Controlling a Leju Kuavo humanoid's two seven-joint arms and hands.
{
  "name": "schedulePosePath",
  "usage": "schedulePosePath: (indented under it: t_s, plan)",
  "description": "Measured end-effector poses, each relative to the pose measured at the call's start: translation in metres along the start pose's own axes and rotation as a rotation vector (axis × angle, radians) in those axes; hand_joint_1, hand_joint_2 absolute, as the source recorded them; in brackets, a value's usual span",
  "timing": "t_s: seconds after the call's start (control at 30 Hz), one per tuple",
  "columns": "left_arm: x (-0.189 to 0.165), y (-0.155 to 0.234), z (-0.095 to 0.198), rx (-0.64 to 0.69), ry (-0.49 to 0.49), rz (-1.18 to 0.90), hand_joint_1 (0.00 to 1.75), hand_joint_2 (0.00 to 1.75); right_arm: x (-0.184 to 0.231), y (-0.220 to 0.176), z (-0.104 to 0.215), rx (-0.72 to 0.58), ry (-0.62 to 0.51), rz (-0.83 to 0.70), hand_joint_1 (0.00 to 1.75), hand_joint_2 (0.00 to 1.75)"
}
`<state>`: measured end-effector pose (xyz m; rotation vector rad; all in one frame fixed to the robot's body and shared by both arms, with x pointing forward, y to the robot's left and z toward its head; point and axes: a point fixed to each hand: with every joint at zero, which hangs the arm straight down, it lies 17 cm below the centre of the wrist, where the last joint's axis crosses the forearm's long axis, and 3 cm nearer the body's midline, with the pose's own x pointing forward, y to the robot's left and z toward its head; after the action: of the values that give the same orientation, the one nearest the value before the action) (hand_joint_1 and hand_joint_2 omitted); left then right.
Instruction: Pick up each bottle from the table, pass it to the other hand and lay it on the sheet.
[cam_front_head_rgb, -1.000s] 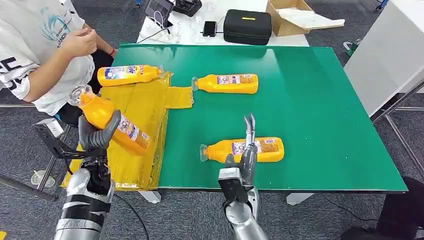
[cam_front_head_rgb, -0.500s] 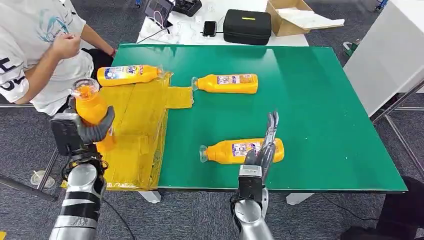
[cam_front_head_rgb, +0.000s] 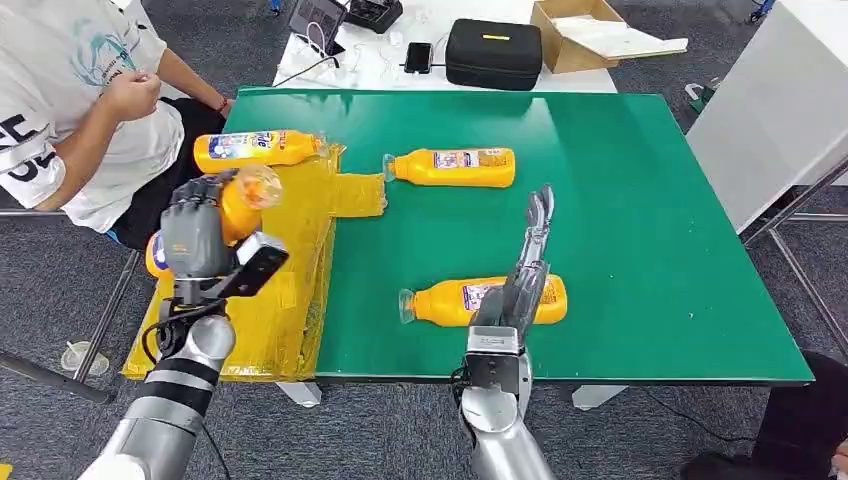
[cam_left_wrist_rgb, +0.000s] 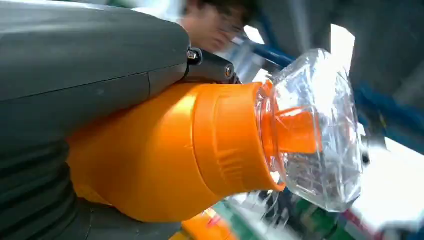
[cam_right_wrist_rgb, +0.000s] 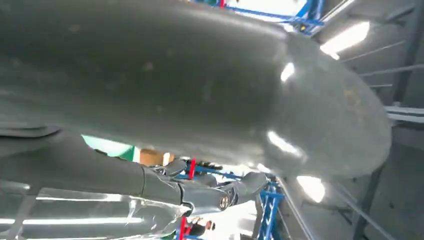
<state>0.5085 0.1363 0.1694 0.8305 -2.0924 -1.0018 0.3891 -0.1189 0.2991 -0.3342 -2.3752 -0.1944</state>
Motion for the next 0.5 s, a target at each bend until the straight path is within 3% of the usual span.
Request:
schedulePosePath:
  t_s: [0.27,0.5]
  plan:
    - [-0.009,-0.089,0.061,-0.363,-0.063,-0.139,1.75,1.75,0.004,0.015,0.003,0.045,0.001,-0.062,0.0,0.0]
    - [-0.031,-0.117,0.104,-0.522,-0.031,-0.135,1.75,1.75,0.002,0.022,0.009,0.075,0.011,-0.076,0.0,0.0]
